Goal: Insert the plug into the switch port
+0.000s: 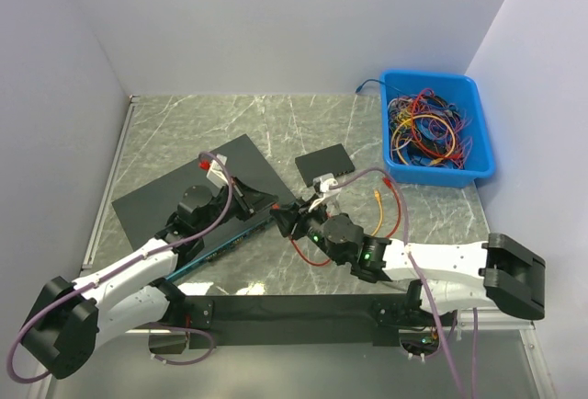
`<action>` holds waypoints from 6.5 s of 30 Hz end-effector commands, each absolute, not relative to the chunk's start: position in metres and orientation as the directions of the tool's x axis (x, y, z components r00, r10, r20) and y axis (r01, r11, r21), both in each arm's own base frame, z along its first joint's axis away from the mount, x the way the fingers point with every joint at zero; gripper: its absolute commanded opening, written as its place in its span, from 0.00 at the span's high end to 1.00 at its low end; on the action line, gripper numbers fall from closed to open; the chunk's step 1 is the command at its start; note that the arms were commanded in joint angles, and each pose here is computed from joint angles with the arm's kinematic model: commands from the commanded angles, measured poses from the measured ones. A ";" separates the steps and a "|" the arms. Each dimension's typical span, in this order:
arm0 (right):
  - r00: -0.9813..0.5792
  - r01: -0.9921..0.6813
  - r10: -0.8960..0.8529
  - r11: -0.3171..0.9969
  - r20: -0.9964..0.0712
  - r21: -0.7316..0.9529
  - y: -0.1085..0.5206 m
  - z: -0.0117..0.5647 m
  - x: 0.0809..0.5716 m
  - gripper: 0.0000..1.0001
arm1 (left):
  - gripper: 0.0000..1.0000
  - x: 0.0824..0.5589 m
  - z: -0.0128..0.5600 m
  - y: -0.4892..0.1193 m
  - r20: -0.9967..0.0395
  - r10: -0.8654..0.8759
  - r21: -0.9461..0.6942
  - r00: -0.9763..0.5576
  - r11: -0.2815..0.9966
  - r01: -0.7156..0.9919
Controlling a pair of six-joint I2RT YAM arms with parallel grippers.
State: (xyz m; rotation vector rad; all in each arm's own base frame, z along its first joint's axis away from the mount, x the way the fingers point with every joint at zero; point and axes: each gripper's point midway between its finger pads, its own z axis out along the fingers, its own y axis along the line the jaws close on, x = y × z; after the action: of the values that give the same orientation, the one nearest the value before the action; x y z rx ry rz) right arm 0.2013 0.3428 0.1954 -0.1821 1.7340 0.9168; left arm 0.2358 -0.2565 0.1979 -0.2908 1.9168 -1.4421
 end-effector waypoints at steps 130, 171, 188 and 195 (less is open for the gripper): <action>-0.506 -0.322 0.055 0.914 -0.861 0.247 0.362 0.046 0.257 1.00 | 0.01 0.193 0.284 -0.075 -0.824 -0.496 -0.522 -0.274 0.852 0.030; -0.309 -0.406 0.126 0.879 -0.943 0.251 0.365 0.117 0.268 1.00 | 0.01 0.197 0.281 -0.077 -0.833 -0.475 -0.502 -0.285 0.864 0.027; -0.364 -0.414 0.073 0.880 -0.928 0.231 0.380 0.074 0.268 1.00 | 0.01 0.197 0.282 -0.077 -0.833 -0.477 -0.504 -0.282 0.863 0.029; -0.329 -0.405 0.144 0.871 -0.933 0.277 0.368 0.091 0.266 1.00 | 0.01 0.197 0.282 -0.076 -0.834 -0.476 -0.502 -0.280 0.864 0.027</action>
State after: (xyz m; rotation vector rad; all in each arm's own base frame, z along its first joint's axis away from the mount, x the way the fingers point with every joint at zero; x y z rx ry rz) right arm 0.2443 0.3551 0.0340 -0.3843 1.9930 0.4180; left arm 0.1947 -0.0748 0.2767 -0.3570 1.8148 -0.5014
